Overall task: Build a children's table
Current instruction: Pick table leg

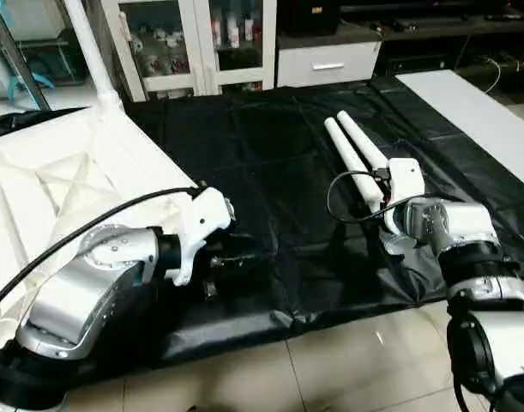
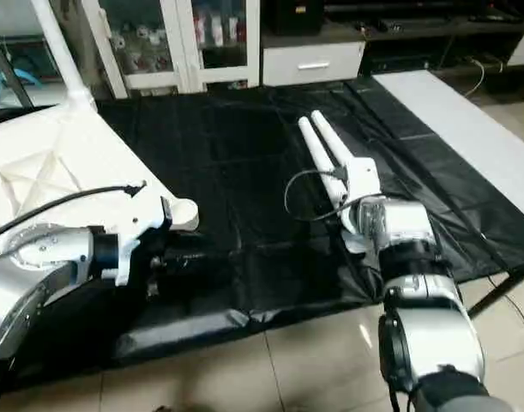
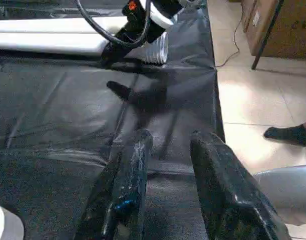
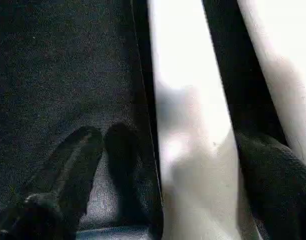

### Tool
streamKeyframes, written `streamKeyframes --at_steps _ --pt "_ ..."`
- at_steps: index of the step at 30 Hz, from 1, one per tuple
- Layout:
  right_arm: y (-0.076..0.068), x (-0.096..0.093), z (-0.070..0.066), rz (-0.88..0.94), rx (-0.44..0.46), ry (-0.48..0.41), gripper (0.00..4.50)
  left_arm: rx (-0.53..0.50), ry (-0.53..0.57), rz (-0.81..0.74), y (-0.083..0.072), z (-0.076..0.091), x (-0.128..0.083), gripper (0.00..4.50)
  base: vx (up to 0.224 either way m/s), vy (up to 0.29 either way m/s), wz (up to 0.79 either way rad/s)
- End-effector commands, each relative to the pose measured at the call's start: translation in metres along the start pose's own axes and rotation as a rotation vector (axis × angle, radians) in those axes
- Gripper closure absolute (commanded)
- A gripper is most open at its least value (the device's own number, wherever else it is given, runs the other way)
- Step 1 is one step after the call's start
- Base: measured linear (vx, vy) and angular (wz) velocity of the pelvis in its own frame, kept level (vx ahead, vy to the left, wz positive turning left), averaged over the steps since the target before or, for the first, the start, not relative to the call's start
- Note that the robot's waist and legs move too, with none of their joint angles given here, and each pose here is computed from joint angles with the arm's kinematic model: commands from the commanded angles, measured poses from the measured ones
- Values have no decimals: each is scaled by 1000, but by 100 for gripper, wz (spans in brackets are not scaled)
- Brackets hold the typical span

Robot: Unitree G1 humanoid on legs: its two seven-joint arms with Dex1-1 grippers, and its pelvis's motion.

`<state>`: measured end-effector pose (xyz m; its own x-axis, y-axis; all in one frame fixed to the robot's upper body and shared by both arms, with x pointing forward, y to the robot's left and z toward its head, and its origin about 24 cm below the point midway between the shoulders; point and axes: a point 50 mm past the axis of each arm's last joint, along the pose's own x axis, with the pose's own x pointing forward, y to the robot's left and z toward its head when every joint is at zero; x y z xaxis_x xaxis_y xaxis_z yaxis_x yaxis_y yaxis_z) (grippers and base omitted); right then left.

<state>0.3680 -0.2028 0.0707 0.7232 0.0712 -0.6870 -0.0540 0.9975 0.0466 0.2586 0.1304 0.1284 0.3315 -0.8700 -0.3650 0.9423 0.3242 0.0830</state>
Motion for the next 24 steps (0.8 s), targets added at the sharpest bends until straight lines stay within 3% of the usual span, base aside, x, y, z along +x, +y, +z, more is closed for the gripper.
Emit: streamKeyframes --at_steps 1,6,15,19,21,23,24 --pt "-3 3 -11 9 30 71 55 27 9 -4 1 5 0 291 0 0 0" --pt "-8 3 -16 10 47 120 104 31 18 -11 2 5 0 291 0 0 0" --pt "-13 4 -15 5 106 111 171 13 -5 46 10 8 2 291 0 0 0" --pt "-10 2 -11 38 117 93 207 -22 -58 191 27 12 4 291 0 0 0" --pt "-9 2 -10 53 117 85 225 -50 -73 257 35 12 5 259 0 0 0" --pt "-4 0 -1 115 106 8 242 -197 -164 404 52 18 10 254 0 0 0" --pt "-4 0 -1 115 106 8 246 -197 -164 404 52 18 10 239 0 0 0"
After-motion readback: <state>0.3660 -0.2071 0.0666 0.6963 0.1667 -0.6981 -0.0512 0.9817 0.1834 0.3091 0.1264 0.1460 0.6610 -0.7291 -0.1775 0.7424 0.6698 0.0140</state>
